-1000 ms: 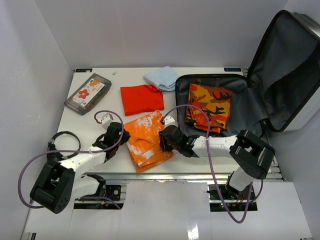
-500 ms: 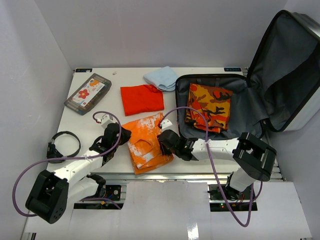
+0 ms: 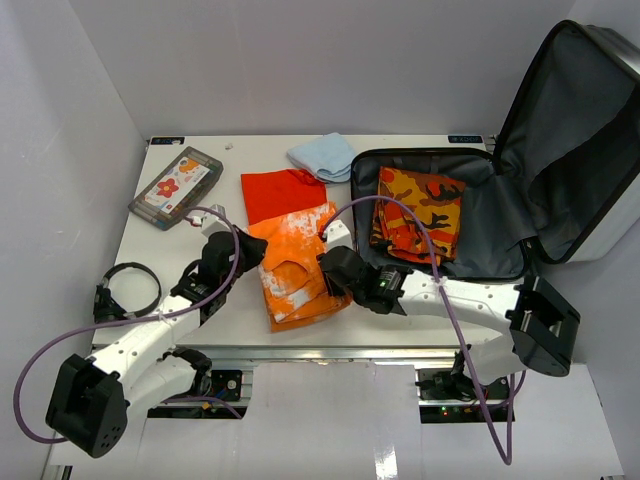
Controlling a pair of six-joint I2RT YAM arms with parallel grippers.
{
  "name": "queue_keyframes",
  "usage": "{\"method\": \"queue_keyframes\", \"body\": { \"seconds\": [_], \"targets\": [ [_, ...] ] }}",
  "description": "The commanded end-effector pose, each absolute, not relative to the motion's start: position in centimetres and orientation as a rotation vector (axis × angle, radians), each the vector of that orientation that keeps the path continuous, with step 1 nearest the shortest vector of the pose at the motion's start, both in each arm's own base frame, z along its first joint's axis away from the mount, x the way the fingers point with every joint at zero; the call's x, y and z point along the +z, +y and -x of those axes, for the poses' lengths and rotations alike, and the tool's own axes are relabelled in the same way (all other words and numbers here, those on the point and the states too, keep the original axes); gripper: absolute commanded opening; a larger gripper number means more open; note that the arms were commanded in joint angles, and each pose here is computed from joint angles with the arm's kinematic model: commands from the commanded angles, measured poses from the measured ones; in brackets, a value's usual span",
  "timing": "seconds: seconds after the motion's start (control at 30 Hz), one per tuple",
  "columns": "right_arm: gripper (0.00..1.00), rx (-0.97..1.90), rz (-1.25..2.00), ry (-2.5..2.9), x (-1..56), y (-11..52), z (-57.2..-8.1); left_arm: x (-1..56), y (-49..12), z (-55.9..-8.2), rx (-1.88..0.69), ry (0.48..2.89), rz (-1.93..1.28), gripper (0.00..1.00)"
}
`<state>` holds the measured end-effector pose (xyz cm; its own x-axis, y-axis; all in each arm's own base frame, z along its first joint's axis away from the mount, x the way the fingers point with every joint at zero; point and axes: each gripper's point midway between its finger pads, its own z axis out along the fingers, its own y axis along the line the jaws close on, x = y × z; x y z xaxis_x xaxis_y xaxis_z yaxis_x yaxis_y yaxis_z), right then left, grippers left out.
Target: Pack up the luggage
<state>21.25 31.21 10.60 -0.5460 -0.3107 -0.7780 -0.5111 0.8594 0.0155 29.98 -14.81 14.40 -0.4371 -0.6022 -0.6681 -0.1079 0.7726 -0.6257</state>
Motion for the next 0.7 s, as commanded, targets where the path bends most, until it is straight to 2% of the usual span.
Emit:
{"method": "queue_keyframes", "body": {
  "seconds": [0.0,0.23,0.5,0.67],
  "targets": [
    [0.08,0.315,0.537,2.008,18.6,31.7,-23.4,21.7,-16.3,-31.5,-0.73,1.817,0.462,0.0],
    [0.08,0.299,0.403,1.909,25.7,28.7,-27.2,27.9,-19.8,-36.7,-0.723,1.766,0.312,0.0],
    [0.08,0.237,0.179,1.902,28.3,18.6,-34.4,31.5,-29.9,-42.6,-0.844,1.763,0.067,0.0],
    [0.08,0.238,0.051,1.865,30.5,12.1,-36.5,35.2,-36.8,-44.8,-0.913,1.699,-0.054,0.0]
  ]
}}
